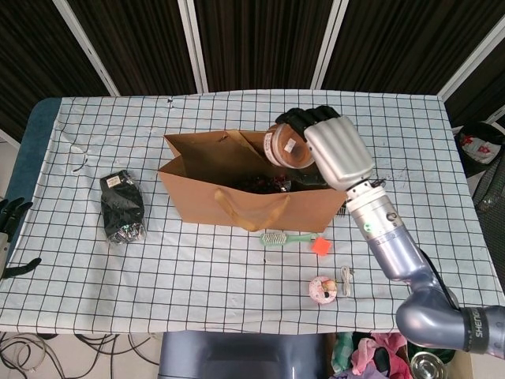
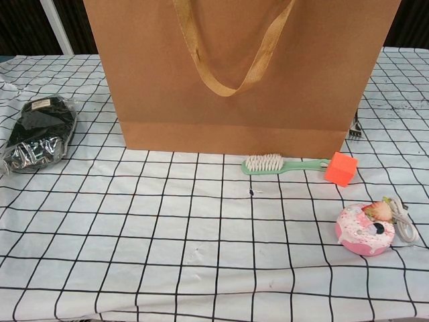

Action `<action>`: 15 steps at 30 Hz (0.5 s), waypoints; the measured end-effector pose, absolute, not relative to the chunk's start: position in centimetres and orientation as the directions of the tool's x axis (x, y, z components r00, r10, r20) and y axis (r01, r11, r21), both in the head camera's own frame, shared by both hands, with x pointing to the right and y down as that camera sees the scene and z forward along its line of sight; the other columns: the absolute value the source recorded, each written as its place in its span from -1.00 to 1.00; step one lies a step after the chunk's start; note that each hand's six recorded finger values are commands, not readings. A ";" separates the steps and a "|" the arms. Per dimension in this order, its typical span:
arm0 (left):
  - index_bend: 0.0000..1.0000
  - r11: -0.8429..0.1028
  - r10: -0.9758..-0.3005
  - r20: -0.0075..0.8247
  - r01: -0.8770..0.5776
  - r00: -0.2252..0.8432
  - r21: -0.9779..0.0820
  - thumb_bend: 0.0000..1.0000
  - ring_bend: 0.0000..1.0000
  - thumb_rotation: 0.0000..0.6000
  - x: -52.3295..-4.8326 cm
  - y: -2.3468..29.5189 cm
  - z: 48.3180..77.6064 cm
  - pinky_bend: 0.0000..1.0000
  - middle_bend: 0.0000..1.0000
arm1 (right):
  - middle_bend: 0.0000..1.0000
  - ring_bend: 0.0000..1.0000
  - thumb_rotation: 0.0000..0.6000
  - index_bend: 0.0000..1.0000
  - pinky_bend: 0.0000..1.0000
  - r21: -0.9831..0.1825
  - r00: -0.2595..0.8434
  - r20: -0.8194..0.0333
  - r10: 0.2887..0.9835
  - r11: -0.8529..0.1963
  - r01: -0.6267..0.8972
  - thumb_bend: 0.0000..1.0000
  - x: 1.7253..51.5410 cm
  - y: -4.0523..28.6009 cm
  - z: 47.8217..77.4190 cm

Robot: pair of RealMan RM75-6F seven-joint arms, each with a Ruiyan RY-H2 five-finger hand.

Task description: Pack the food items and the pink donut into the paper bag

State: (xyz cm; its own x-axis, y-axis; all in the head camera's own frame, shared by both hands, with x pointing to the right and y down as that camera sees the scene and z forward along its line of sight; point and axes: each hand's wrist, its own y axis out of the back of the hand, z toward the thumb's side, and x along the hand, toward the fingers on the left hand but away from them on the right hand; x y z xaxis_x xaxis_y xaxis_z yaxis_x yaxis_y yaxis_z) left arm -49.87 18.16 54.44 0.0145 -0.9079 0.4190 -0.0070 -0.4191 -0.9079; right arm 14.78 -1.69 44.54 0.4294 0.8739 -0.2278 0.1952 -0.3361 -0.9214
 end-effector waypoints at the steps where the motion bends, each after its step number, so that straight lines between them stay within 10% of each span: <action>1: -0.79 -0.419 -0.908 0.419 -0.007 0.014 -0.908 -0.82 -1.00 1.00 -49.9 18.2 54.4 -1.00 -0.89 | -0.35 -0.18 1.00 -0.33 -0.51 -0.920 0.434 -0.236 0.869 -0.344 0.188 -0.30 14.4 -1.6 44.9; 6: -0.79 -0.413 -0.911 0.413 -0.009 0.006 -0.911 -0.82 -1.00 1.00 -50.1 18.1 54.3 -1.00 -0.89 | -0.70 -0.49 1.00 -0.77 -0.51 -0.907 0.451 -0.288 0.845 -0.393 0.155 -0.57 12.9 -1.0 46.6; 15: -0.79 -0.398 -0.917 0.398 -0.016 -0.013 -0.917 -0.82 -1.00 1.00 -50.6 17.9 53.8 -1.00 -0.89 | -0.88 -0.59 1.00 -0.94 -0.53 -0.901 0.415 -0.353 0.839 -0.424 0.089 -0.63 13.4 -0.4 47.1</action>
State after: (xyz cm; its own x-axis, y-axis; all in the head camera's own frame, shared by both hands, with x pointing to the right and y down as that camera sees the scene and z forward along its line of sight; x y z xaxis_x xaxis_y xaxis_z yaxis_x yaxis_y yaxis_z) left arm -50.59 17.89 53.81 -0.0127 -0.9172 0.3982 -0.0160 -0.3980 -0.9172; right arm 13.40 -0.44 47.11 0.4148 0.8386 -0.3531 0.0889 -0.4236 -0.9015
